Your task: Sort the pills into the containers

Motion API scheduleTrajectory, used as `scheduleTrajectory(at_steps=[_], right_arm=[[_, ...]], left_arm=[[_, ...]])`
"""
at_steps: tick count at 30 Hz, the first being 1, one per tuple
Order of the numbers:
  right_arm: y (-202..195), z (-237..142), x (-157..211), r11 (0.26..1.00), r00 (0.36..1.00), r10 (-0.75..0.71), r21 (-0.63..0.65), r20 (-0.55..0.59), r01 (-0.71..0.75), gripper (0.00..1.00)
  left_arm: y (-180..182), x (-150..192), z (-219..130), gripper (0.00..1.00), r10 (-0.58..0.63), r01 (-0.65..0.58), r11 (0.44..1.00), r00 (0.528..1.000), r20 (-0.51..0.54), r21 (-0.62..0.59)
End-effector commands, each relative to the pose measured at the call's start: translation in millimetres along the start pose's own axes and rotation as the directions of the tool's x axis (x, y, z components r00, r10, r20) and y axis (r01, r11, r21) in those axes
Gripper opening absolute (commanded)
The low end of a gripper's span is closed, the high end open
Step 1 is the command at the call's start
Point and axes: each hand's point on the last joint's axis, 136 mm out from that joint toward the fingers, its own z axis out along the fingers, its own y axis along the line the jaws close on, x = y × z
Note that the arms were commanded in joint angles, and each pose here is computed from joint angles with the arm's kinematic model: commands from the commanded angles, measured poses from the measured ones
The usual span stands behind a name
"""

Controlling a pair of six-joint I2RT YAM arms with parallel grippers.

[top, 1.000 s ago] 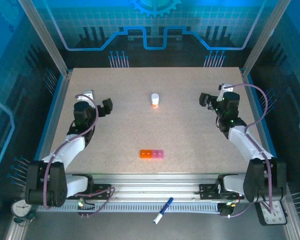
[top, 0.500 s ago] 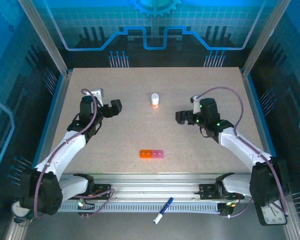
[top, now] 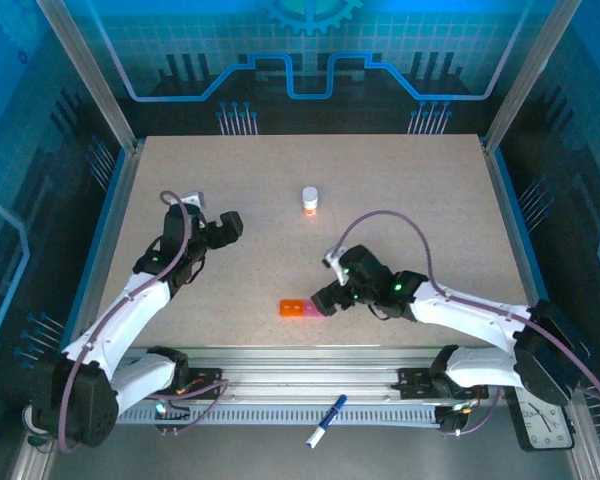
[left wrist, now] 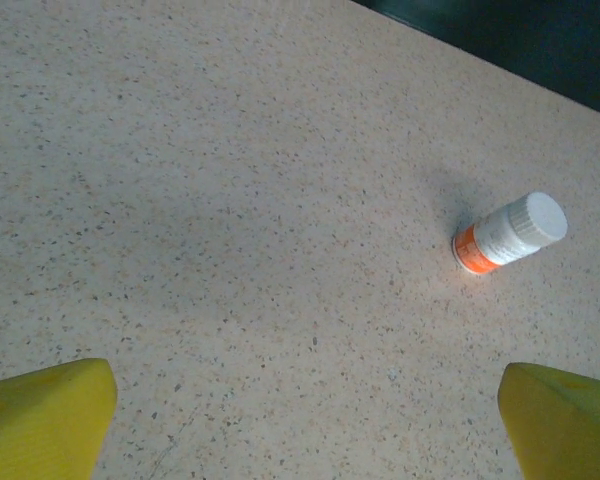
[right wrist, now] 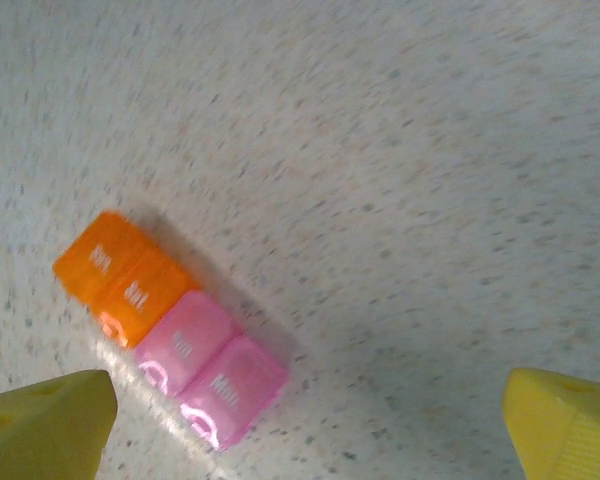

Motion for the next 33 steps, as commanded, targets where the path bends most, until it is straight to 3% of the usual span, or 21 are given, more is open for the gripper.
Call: scheduleTrajectory(at_steps=[1,9,21,33], right_arm=[[8,10,16,0.991,0.99,-0.122,0.048,-0.076,0.126,1.0],[38,37,14,0.945,0.94,-0.317,0.045,-0.127,0.325,1.0],[40,71,12,0.913,0.906,-0.384,0.072,-0.182,0.401,1.0],[-1,86,-26,0.963,0.968,-0.211,0.143,-0.138,0.23,1.0]], left_arm=[[5,3,-2,0.99,-0.043,0.043,0.999,0.999,0.014,-0.019],[-3,4,4,0.99,-0.057,0.057,0.998,0.998,-0.01,0.02],[-3,4,7,0.99,-0.06,0.06,0.998,0.998,-0.013,0.016],[-5,7,8,0.99,-0.062,0.063,0.998,0.998,-0.024,0.026]])
